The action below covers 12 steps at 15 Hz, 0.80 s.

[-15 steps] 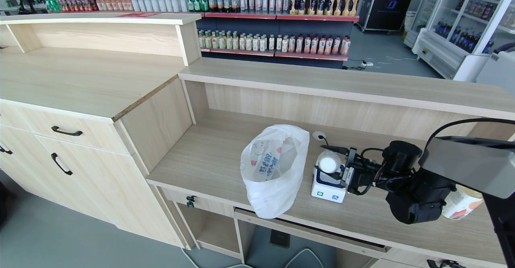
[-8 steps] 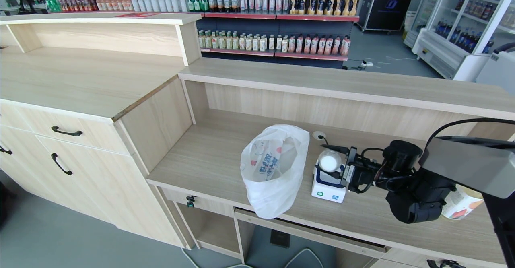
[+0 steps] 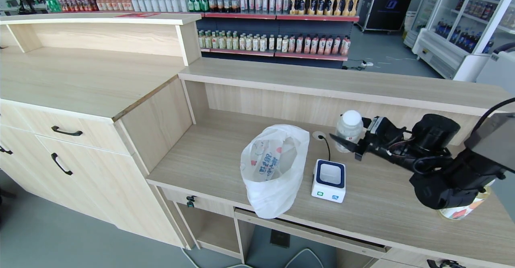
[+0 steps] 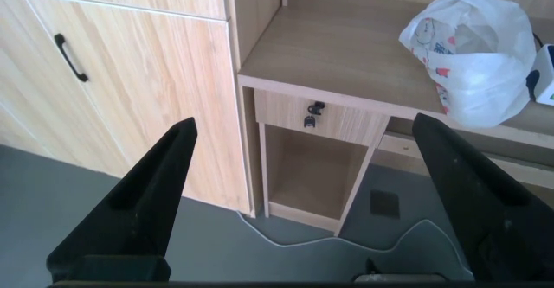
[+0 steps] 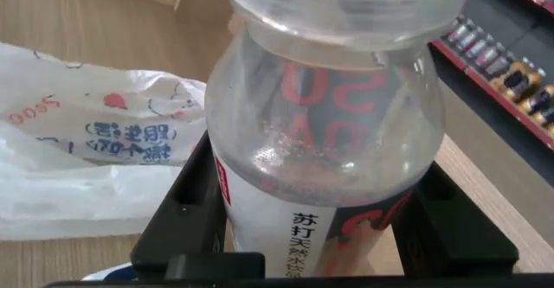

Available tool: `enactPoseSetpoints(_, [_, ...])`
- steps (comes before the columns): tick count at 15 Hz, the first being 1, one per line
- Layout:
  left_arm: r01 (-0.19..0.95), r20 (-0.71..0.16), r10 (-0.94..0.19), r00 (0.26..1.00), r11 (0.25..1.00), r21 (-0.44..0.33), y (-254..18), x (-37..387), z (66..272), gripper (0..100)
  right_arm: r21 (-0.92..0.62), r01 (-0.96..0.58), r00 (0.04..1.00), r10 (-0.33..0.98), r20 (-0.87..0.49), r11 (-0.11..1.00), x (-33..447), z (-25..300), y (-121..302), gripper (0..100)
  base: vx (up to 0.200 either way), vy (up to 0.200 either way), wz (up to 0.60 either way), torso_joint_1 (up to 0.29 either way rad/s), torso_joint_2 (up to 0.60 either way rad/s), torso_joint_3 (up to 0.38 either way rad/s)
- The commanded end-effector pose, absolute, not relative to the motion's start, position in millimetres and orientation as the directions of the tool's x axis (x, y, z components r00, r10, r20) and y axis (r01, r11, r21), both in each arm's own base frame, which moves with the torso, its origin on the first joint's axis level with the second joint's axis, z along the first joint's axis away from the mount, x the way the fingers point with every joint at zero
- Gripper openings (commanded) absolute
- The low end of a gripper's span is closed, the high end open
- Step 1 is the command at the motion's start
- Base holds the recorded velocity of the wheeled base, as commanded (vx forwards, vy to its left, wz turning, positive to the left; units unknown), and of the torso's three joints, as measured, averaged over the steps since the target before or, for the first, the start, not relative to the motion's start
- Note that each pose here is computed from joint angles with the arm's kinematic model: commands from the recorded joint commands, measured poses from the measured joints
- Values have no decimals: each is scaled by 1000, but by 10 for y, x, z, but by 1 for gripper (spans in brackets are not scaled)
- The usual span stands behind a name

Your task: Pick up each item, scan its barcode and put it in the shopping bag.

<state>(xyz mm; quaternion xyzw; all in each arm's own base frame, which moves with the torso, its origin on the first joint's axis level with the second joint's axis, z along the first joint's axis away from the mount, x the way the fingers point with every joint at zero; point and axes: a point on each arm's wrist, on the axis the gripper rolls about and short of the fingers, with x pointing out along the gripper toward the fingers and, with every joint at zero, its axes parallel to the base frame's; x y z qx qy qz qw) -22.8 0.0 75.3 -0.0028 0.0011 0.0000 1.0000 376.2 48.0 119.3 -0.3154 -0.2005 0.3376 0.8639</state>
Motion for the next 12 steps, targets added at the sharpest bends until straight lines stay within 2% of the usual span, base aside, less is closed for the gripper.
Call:
enactPoseSetpoints(1, [0, -2, 0, 1000, 1000, -5, 0, -228, 753, 100, -567, -382, 788, 577, 213, 730, 3524, 1735, 403, 0, 0, 0, 0, 0, 0, 0])
enactPoseSetpoints(3, [0, -2, 0, 1000, 1000, -6, 0, -228, 753, 100, -432, -321, 878, 436, 197, 843, 3414, 1800, 350, 0, 0, 0, 0, 0, 0, 0])
enactPoseSetpoints(5, [0, -2, 0, 1000, 1000, -5, 0, -228, 753, 100, -249, -155, 962, 203, 182, 956, 3316, 1814, 284, 0, 0, 0, 0, 0, 0, 0])
enactPoseSetpoints(6, [0, -2, 0, 1000, 1000, -6, 0, -228, 753, 100, -187, -86, 980, 117, 159, 978, 3291, 1797, 258, 0, 0, 0, 0, 0, 0, 0])
enactPoseSetpoints(9, [0, -2, 0, 1000, 1000, -6, 0, -228, 753, 100, -143, 148, 989, -142, 51, 979, 3171, 1640, 190, 0, 0, 0, 0, 0, 0, 0])
enactPoseSetpoints(12, [0, -2, 0, 1000, 1000, -5, 0, -228, 753, 100, -165, 238, 971, -234, 42, 957, 3142, 1618, 172, 0, 0, 0, 0, 0, 0, 0])
